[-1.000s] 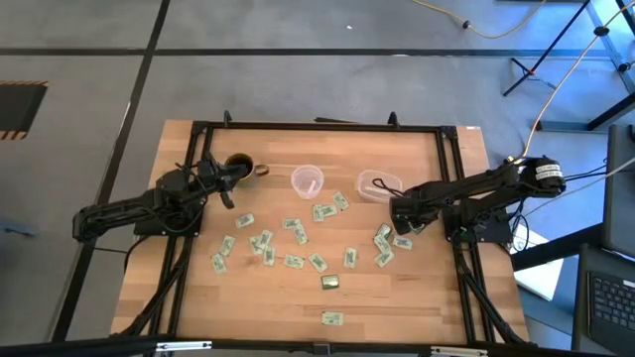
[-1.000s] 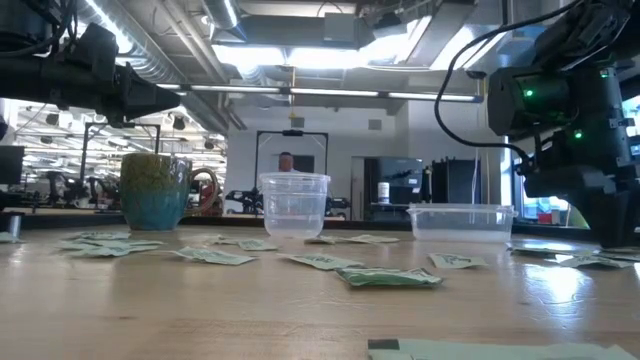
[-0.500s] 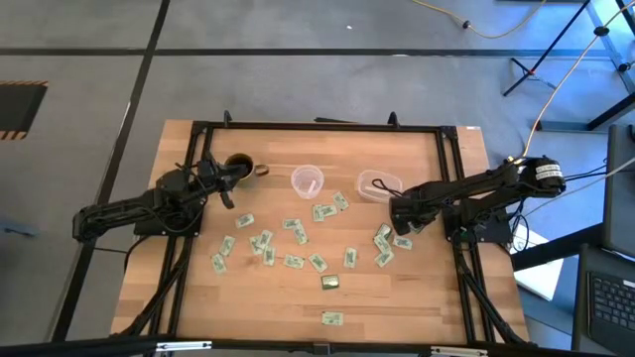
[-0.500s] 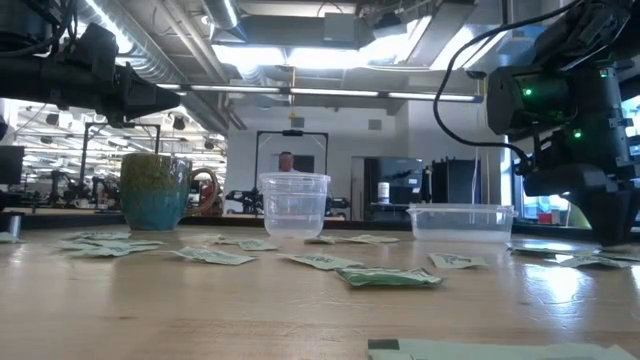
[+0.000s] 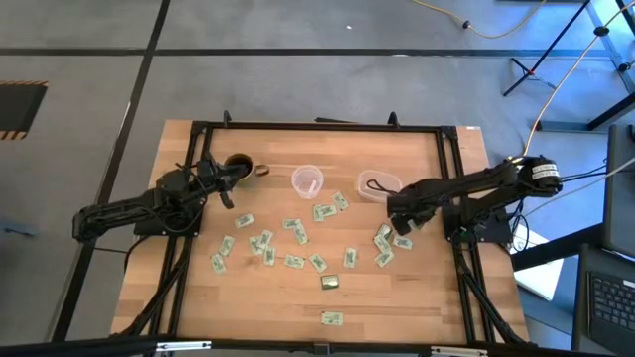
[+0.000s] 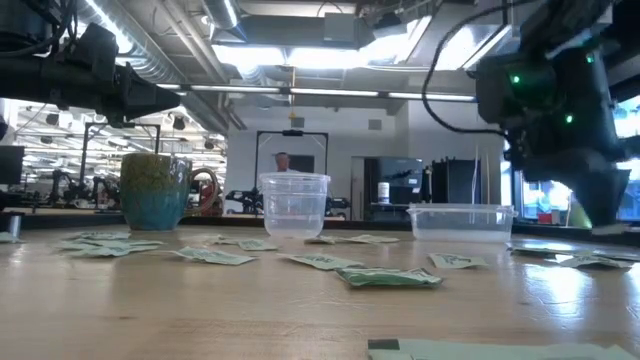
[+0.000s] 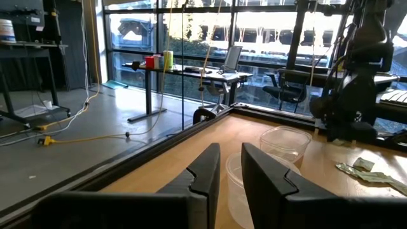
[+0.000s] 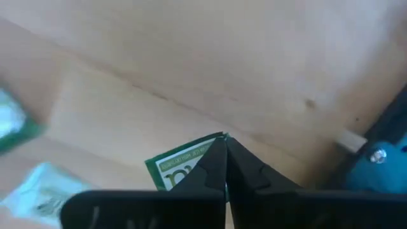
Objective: Pick and place items into bin
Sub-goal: Put the green stevia packet into the right transparent bin
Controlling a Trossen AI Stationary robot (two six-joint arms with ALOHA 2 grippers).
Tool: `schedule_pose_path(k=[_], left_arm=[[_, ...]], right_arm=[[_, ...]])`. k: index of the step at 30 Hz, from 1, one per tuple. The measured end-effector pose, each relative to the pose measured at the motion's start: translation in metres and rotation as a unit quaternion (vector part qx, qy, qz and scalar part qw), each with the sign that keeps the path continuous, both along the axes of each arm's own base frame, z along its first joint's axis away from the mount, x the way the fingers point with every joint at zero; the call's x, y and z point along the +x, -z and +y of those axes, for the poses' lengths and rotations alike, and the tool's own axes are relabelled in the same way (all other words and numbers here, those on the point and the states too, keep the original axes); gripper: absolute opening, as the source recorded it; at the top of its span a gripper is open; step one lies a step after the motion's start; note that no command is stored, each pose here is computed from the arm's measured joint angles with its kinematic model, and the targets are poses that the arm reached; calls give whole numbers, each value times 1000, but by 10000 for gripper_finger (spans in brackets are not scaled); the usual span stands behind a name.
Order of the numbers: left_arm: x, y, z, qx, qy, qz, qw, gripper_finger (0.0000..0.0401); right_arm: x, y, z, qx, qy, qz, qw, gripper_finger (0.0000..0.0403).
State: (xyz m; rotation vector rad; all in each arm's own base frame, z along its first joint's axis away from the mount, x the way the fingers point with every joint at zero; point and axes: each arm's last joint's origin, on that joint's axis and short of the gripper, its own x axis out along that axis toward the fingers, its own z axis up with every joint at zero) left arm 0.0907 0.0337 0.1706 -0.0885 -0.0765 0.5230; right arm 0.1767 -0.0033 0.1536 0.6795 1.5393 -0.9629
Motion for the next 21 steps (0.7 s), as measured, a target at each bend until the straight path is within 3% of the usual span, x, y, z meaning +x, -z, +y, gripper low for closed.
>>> schedule_pose_path(k=[7, 13, 18, 21], left_arm=[[0, 0, 0, 0, 0, 0, 1000, 59], [0, 0, 0, 0, 0, 0, 1000, 59], [0, 0, 0, 0, 0, 0, 1000, 59], [0, 0, 0, 0, 0, 0, 1000, 59]], right_arm=[[18, -46, -4, -62, -30, 1, 998, 2], [44, -79, -11, -148, -104, -79, 980, 2], [69, -81, -20, -164, -188, -157, 956, 2], [79, -73, -30, -170, -207, -153, 951, 1]])
